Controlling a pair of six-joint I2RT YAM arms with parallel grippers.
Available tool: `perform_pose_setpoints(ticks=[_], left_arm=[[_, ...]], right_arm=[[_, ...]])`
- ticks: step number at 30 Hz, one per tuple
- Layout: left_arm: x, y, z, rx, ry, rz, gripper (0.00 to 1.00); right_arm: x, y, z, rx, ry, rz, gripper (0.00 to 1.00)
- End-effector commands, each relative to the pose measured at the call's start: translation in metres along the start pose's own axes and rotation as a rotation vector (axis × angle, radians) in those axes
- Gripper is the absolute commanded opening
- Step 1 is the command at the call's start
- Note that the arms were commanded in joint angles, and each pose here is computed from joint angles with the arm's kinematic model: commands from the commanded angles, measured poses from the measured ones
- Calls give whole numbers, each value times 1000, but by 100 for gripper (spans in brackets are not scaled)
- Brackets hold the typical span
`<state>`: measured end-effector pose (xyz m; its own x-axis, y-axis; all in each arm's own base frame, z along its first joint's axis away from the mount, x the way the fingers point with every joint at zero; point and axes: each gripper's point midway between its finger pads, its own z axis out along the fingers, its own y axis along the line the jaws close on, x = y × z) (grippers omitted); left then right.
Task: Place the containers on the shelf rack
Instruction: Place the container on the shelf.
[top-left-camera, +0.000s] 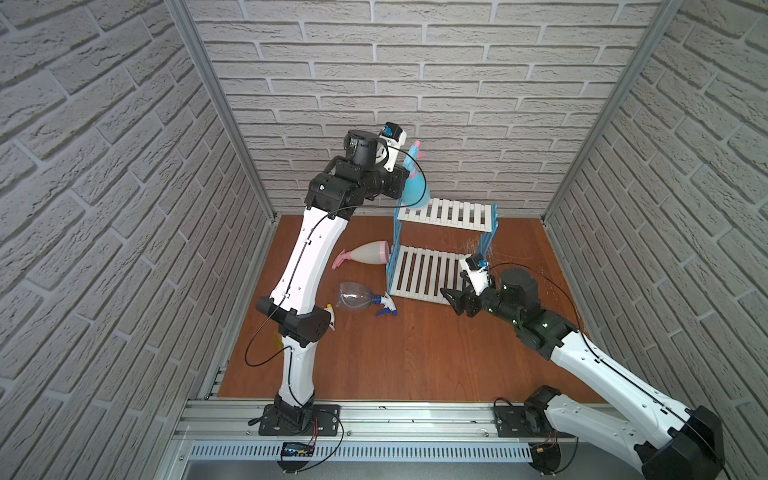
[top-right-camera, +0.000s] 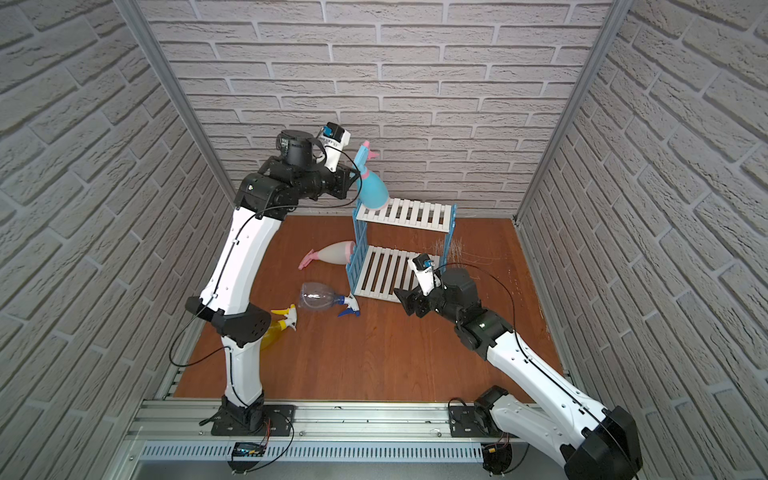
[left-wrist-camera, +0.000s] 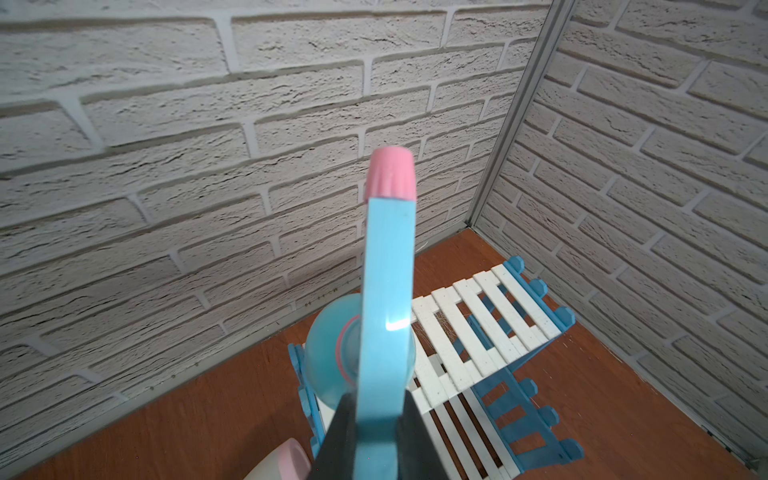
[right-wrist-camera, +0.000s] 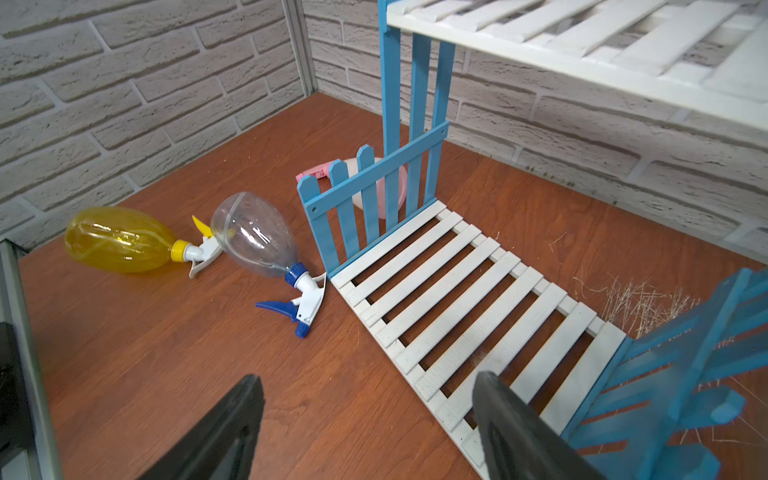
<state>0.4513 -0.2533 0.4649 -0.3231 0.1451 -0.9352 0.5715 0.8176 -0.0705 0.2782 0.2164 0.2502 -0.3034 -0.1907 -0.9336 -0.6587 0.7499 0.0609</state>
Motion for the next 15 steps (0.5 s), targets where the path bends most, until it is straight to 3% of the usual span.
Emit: perform_pose_setpoints(ticks=[1,7,15], left_arm=[[-24,-6,-32,18,-73,-9,1],[-18,-21,-46,80,-39,-43,0],[-9,-29,-56,105,1,-37,0]], right_arm=[[-80,-3,-19,45,-235,-42,93],[-162,3,15,-2,-308,-113,98],[-212,4,65,-22,-313,-254,99]])
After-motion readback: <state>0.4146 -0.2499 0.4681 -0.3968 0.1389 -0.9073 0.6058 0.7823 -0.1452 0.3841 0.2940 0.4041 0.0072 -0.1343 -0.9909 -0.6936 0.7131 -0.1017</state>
